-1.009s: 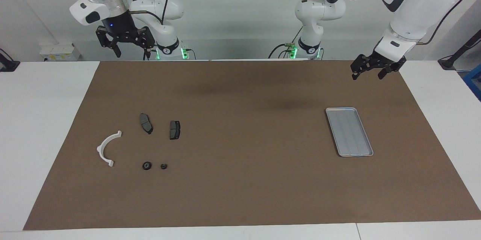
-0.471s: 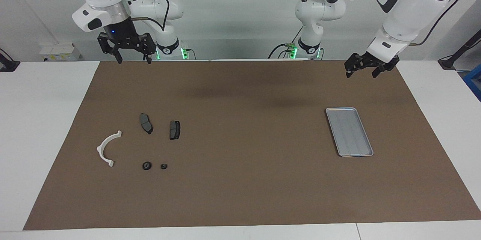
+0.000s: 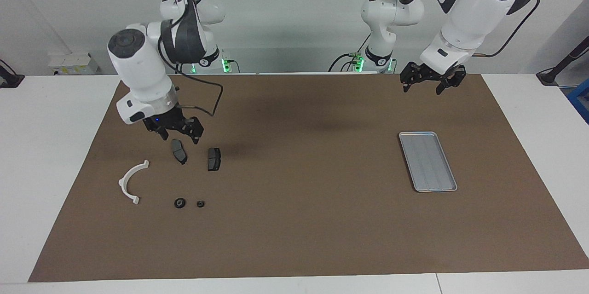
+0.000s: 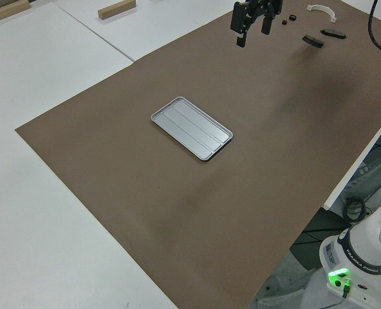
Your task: Pick bearing gear from pile to tray
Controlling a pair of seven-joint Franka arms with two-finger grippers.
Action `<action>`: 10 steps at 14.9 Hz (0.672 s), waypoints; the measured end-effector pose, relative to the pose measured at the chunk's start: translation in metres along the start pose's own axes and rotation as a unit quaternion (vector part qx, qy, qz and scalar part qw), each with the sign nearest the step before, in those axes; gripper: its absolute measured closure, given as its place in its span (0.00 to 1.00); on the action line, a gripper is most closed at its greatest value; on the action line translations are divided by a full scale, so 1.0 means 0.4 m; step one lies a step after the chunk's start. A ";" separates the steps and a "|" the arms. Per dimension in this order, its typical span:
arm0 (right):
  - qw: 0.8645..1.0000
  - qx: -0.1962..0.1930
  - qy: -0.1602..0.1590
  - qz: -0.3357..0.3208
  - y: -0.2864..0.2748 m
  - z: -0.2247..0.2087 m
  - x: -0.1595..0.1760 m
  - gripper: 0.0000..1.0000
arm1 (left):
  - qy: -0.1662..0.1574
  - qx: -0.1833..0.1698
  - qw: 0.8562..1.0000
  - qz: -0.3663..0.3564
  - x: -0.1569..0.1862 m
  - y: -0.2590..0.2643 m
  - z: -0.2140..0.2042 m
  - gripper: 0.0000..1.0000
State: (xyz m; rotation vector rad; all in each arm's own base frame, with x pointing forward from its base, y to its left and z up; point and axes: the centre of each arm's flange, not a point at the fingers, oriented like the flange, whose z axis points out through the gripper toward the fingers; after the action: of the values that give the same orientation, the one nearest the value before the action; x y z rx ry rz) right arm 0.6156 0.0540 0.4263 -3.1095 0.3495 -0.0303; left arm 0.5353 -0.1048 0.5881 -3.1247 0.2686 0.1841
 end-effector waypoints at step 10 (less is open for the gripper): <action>0.999 -0.033 0.005 0.008 -0.070 0.180 0.093 0.00 | 0.026 -0.005 0.999 0.046 0.006 -0.082 -0.019 0.00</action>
State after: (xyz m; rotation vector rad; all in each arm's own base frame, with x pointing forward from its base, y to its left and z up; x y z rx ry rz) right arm 0.6594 0.0737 0.3552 -3.1731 0.3833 -0.0345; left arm 0.5442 -0.0731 0.5952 -3.1317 0.4123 0.1055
